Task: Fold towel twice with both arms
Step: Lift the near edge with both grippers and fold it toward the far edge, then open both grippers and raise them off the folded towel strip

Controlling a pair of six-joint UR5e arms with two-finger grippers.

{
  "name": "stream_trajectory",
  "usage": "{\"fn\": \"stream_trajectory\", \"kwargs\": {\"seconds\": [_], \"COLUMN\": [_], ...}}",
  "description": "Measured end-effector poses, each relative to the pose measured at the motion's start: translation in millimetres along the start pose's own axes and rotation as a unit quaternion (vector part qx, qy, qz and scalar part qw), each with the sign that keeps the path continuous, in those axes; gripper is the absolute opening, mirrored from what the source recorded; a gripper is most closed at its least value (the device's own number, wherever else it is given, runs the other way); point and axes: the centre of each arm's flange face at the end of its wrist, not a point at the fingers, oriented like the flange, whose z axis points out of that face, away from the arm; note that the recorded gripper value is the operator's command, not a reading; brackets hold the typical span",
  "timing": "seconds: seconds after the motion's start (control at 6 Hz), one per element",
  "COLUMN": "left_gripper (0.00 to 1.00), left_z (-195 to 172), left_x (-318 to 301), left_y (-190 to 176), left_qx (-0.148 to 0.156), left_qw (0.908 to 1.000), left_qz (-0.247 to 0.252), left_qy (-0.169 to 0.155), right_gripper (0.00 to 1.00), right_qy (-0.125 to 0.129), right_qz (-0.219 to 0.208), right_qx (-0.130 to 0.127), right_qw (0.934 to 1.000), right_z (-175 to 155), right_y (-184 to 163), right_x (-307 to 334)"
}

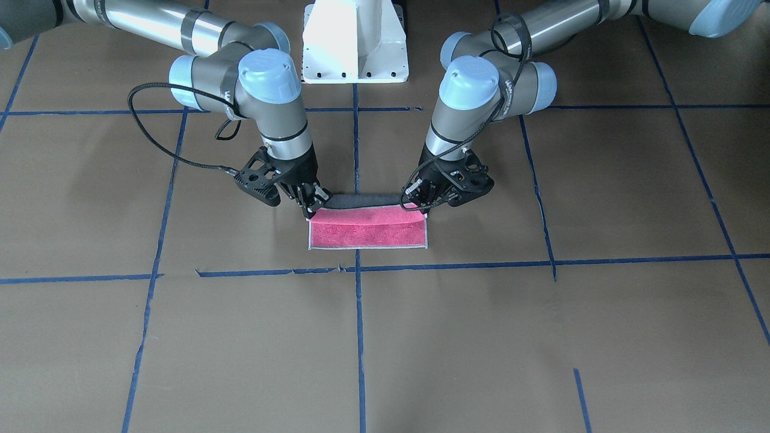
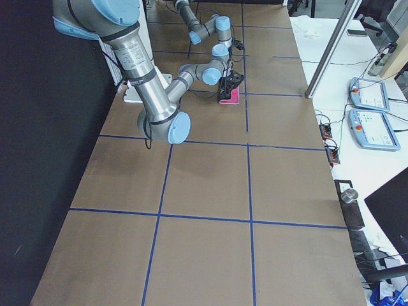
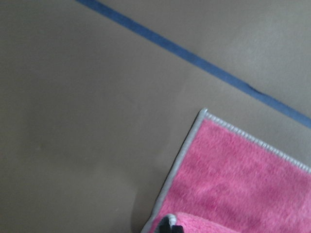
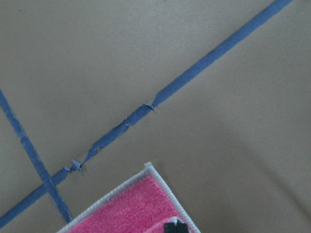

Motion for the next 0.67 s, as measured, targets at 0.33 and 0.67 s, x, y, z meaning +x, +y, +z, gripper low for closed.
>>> {"fn": "stream_trajectory", "kwargs": {"seconds": [0.33,0.67], "left_gripper": [0.00,0.90], "left_z": [8,8], "left_x": [3,5], "left_y": [-7,-9], "left_qx": [0.002,0.003], "left_qw": [1.0000,1.0000], "left_qz": [-0.001,-0.004], "left_qy": [0.005,0.006], "right_gripper": [0.01,0.50], "right_qy": [-0.008,-0.008], "right_qz": [0.005,0.008], "right_qx": [0.001,0.004], "right_qw": [1.0000,0.9999], "right_z": [1,3], "right_y": [-12,-18], "right_x": [-8,-21]}}
